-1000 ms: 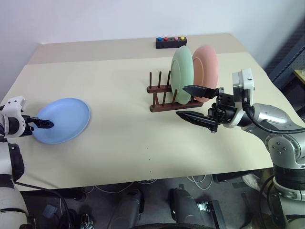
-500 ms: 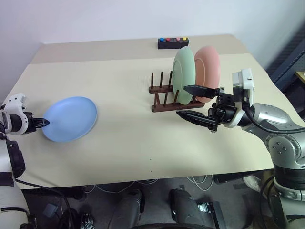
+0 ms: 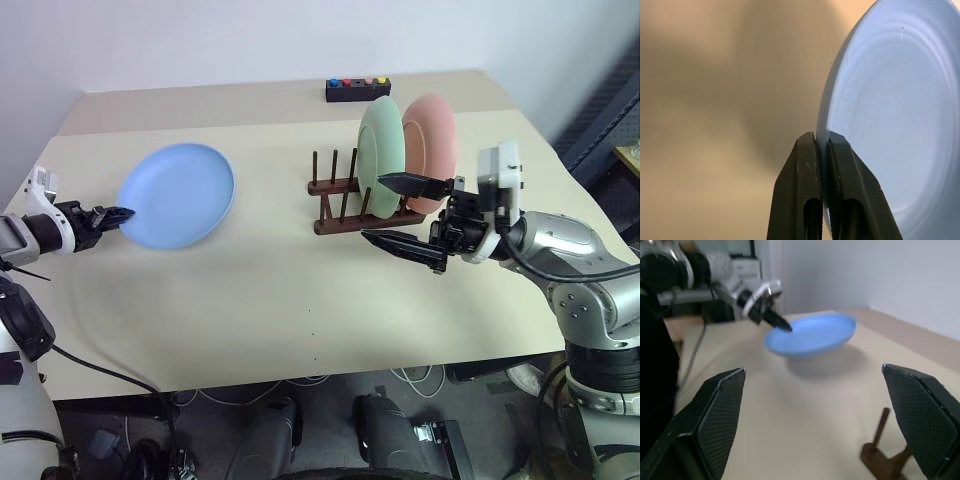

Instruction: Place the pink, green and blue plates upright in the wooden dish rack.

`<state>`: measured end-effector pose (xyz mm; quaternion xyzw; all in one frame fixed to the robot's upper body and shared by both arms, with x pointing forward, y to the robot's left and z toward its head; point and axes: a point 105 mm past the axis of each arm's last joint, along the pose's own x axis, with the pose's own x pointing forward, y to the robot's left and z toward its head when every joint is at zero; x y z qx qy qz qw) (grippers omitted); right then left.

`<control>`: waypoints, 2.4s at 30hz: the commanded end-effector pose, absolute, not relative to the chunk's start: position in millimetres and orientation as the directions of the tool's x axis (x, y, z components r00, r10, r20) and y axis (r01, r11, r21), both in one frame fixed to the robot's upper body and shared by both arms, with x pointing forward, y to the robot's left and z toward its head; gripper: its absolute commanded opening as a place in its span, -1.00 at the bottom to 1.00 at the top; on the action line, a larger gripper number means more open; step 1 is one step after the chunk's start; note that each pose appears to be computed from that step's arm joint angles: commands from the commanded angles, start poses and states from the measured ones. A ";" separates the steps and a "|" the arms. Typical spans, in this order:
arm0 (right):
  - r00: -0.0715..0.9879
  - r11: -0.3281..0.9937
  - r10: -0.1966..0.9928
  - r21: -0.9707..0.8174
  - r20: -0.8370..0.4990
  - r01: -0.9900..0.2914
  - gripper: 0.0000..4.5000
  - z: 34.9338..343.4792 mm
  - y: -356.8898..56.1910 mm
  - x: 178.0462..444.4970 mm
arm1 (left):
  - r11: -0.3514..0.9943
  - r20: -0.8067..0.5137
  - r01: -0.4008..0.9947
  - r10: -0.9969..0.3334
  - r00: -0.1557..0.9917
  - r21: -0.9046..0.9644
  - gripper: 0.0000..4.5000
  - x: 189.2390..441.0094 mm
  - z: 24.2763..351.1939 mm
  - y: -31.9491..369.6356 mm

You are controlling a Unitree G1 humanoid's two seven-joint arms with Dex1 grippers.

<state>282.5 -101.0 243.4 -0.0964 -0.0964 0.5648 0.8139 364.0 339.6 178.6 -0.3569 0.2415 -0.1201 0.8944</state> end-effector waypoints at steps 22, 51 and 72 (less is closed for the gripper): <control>0.505 0.047 0.856 -0.990 0.107 0.132 1.00 289.1 -47.5 311.5 | 0.596 0.431 0.515 -0.292 0.854 -0.616 -0.99 377.2 300.9 184.2; 0.632 0.054 0.755 -0.977 0.176 0.208 0.16 288.1 -40.8 350.2 | 0.587 0.461 0.536 -0.289 0.839 -0.606 -1.00 357.3 300.0 117.7; 0.655 0.105 0.719 -0.967 0.234 0.230 -1.00 300.5 -49.6 355.9 | 0.404 0.550 0.708 -0.447 0.706 -0.580 0.98 341.5 311.5 109.1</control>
